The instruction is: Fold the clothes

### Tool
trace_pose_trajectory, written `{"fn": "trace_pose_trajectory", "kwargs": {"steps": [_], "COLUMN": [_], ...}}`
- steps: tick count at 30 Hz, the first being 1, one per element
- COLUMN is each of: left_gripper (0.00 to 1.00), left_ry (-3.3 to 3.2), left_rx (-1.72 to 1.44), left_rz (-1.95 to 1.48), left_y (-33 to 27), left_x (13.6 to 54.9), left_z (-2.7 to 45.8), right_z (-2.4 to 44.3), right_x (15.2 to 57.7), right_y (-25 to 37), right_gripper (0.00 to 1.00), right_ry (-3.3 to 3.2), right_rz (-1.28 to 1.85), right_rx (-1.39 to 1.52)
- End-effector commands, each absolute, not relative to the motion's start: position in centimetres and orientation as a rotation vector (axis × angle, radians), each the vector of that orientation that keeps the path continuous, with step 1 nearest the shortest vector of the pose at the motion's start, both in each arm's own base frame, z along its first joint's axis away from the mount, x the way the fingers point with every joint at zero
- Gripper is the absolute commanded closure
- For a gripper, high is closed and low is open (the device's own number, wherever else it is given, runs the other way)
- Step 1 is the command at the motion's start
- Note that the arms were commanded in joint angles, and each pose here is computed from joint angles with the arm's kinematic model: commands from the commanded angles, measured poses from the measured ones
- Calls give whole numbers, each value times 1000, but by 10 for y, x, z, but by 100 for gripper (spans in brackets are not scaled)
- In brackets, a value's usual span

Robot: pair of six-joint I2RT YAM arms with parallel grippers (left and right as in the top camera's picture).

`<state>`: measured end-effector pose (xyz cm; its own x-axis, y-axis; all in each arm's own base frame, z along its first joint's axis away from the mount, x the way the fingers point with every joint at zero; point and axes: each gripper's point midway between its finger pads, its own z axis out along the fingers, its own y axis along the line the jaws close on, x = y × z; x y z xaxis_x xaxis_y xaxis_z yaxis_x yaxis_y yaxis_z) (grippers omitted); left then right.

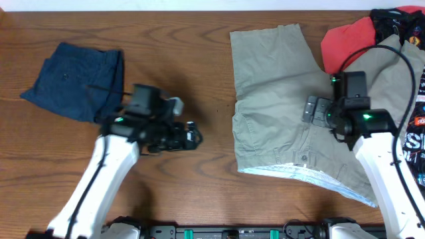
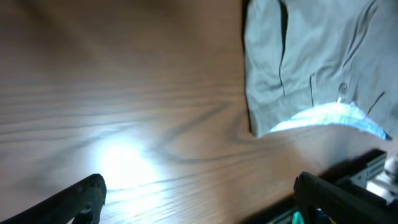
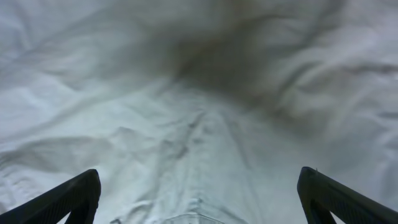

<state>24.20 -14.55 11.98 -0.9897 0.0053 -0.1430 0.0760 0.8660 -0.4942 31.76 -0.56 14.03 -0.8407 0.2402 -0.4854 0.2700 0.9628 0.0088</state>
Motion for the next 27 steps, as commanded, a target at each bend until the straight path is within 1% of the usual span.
{"fn": "trace_pose_trajectory", "kwargs": {"steps": [1,5,11,18,20,21,22,25,27], "left_gripper": [2,2,2,2,31,64,94,94,94], "left_ry": [3028,3122,3148,3218,3227,3227,3226,3212,3226], "left_rx": [-35,-104,-48,-65,-46,-36,-32,16,-3], "left_rz": [-830,-847,-925,-912,-910,-911,-911,-904,-838], "left_y": [-172,-209,-261,-299,-306,-307,-307,-298,-277], "left_x": [229,223,216,198,194,194,194,200,206], "left_z": [96,68,40,-1,-11,-13,-14,-11,-6], "right_z": [146,144,142,140,139,139,139,139,139], "right_x": [316,310,307,303,302,301,300,298,296], "right_y": [-19,-25,-25,-25,-25,-25,-26,-30,-34], "right_gripper": [1,1,1,1,1,1,1,1,0], "right_ry": [2603,2624,2640,2657,2664,2666,2669,2672,2673], "right_rz": [-114,-127,-132,-136,-138,-139,-141,-177,-211], "right_rx": [397,422,423,423,423,424,424,430,436]}}
